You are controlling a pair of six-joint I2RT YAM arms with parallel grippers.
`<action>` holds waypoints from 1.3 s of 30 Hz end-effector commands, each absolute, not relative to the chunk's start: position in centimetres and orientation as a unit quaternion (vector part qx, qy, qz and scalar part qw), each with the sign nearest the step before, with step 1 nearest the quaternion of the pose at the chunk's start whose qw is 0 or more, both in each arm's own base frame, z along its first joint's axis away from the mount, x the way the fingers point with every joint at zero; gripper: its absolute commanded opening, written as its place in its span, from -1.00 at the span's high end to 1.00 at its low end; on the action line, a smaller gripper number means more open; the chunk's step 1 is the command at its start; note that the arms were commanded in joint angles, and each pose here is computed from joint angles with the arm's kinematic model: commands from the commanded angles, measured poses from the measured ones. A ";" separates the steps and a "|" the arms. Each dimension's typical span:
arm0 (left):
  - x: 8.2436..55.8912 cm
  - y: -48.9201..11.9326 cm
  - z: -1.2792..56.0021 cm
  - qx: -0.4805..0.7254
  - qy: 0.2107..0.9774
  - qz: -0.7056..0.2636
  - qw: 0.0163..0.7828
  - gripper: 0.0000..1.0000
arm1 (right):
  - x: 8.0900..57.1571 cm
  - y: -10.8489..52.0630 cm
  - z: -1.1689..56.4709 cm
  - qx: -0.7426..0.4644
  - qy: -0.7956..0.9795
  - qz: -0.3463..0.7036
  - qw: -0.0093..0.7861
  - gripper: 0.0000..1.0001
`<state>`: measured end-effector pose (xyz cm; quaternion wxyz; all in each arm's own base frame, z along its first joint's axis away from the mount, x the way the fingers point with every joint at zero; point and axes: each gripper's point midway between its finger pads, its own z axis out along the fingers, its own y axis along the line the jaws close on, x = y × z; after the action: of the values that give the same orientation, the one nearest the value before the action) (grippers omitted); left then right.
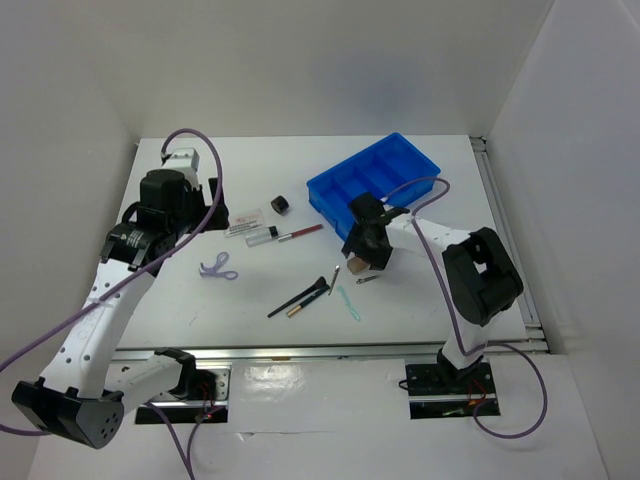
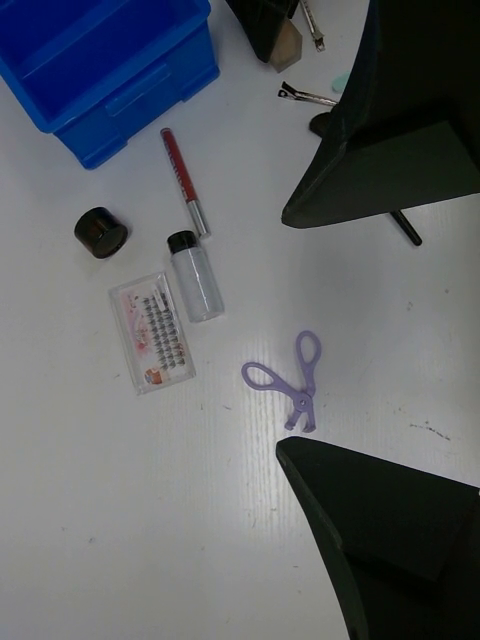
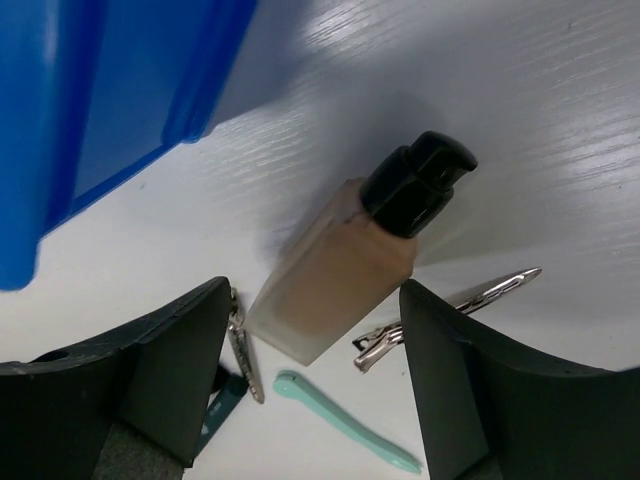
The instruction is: Organize the makeup
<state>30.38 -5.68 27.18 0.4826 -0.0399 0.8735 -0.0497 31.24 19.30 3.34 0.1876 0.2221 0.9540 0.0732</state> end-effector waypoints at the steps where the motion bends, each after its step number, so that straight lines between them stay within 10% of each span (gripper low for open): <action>1: 30.9 -5.8 29.5 -0.050 0.859 -0.058 0.506 -1.00 | 32.4 19.4 3.2 0.230 0.950 0.056 0.205 -0.48; 28: 31.9 -6.9 27.2 -0.042 0.874 -0.071 0.478 -1.00 | 32.9 14.8 12.5 0.213 0.926 0.048 0.308 0.27; 39: 33.2 -11.1 26.1 -0.002 0.893 -0.145 0.425 -1.00 | 45.6 7.6 21.9 0.227 0.870 0.043 0.436 0.27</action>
<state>32.64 -9.11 23.53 0.4097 -0.0273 0.9061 -0.1021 41.43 9.09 19.69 0.3875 0.2435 0.8874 0.0549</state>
